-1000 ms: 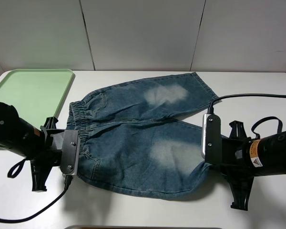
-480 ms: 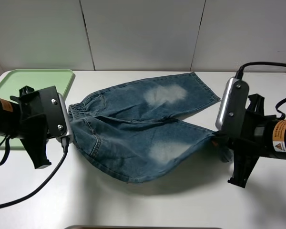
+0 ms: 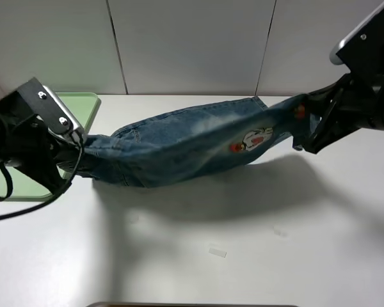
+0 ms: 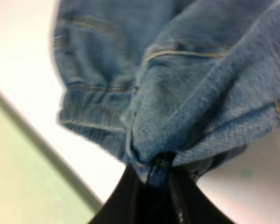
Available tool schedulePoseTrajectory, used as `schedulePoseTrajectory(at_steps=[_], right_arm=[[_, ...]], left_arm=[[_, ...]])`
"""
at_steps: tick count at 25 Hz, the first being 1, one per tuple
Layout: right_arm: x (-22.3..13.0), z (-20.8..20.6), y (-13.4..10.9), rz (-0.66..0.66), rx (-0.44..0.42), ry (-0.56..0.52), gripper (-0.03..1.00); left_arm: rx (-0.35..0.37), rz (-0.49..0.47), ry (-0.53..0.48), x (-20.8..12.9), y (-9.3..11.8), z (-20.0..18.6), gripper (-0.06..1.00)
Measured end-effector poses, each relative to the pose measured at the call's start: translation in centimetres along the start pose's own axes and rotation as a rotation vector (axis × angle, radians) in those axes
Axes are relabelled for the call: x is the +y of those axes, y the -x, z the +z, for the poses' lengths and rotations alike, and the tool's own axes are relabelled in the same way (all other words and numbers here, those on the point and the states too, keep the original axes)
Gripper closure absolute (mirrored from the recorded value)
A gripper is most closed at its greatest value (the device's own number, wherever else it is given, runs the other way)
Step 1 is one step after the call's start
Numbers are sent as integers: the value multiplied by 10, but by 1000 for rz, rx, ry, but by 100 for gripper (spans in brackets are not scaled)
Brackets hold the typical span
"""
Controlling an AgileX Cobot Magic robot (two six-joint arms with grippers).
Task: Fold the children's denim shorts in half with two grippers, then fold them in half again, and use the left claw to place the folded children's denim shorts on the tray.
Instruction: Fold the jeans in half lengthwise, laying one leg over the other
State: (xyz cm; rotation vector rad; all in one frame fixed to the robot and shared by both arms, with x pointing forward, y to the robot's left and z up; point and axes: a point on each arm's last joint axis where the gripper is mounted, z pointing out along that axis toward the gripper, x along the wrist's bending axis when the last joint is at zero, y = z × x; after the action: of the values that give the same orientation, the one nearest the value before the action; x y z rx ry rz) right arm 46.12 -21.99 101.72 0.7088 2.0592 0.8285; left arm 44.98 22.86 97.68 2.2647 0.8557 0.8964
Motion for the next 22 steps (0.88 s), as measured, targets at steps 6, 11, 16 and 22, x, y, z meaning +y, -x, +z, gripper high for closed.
schedulePoseTrajectory(at_steps=[6, 11, 16, 22], right_arm=[[10, 30, 8, 8, 14, -17, 99], [7, 67, 7, 10, 53, -76, 99], [10, 97, 8, 39, 63, -56, 99], [20, 109, 14, 94, 35, 10, 99]], left_arm=[[98, -108, 8, -7, -21, -1, 85], [166, -136, 31, -10, -34, -3, 86], [244, -162, 60, -13, -48, -5, 86], [267, -185, 21, -24, -55, 6, 86]])
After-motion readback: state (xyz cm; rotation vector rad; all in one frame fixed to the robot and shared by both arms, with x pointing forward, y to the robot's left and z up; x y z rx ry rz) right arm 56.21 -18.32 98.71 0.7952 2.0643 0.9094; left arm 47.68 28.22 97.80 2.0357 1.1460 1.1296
